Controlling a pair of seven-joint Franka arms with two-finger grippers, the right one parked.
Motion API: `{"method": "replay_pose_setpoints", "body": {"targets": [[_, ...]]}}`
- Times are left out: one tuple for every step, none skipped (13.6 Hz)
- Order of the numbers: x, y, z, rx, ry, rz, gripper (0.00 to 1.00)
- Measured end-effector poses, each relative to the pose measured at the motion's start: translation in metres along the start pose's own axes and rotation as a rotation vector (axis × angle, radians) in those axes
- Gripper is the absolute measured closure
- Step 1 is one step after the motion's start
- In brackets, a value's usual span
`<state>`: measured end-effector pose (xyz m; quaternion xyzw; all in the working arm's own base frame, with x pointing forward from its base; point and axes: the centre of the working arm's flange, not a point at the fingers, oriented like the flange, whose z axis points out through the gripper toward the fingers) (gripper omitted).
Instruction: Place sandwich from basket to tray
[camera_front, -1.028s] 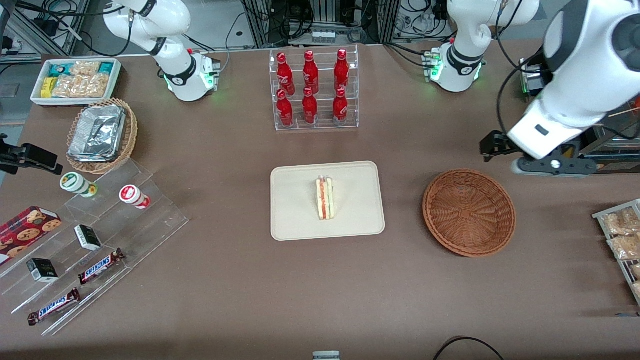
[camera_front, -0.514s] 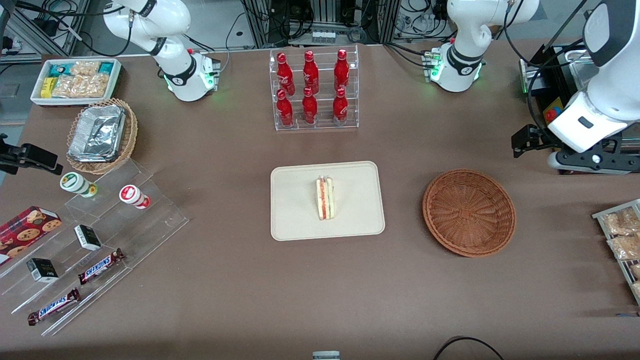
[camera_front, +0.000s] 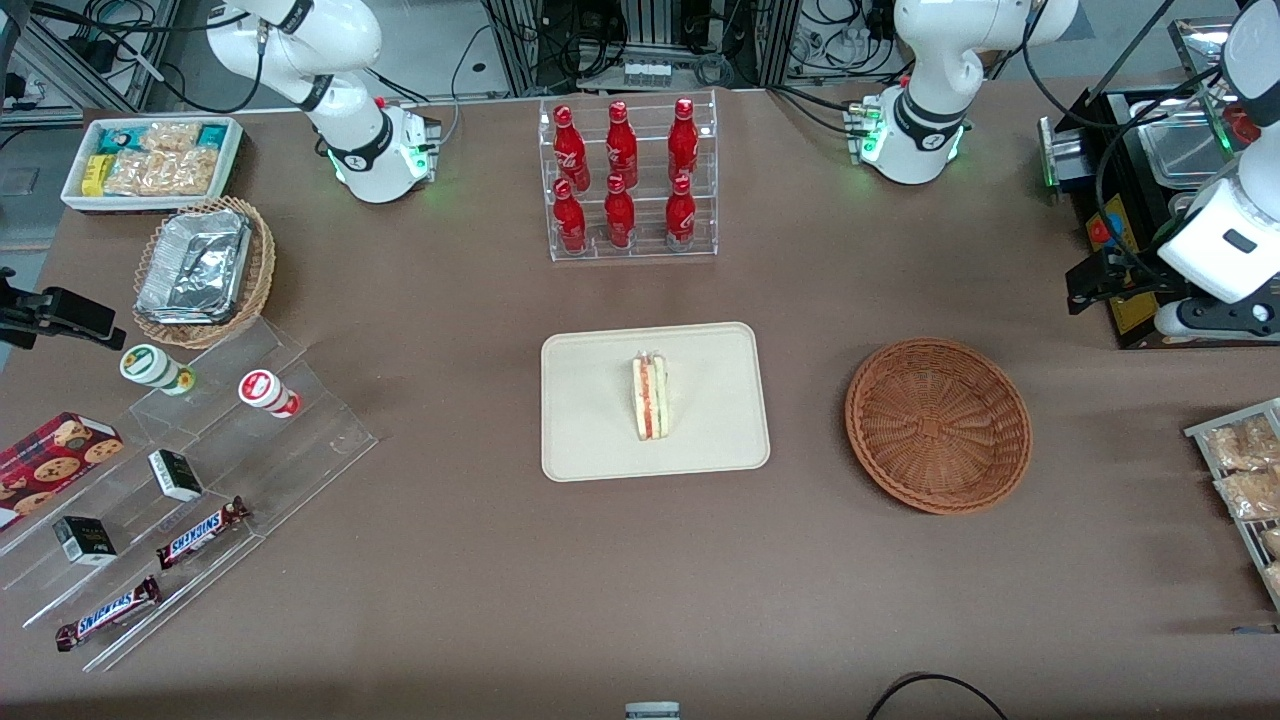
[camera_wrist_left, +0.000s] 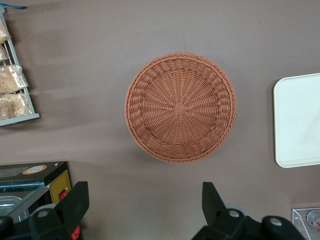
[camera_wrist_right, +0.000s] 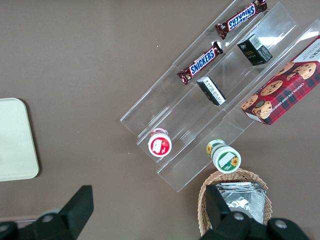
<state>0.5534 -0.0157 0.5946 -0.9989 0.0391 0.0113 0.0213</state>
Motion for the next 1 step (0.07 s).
{"method": "replay_pose_setpoints", "body": {"targets": [[0.0001,-0.0009,-0.0021,0.0,0.004,-0.002,0.0]]}}
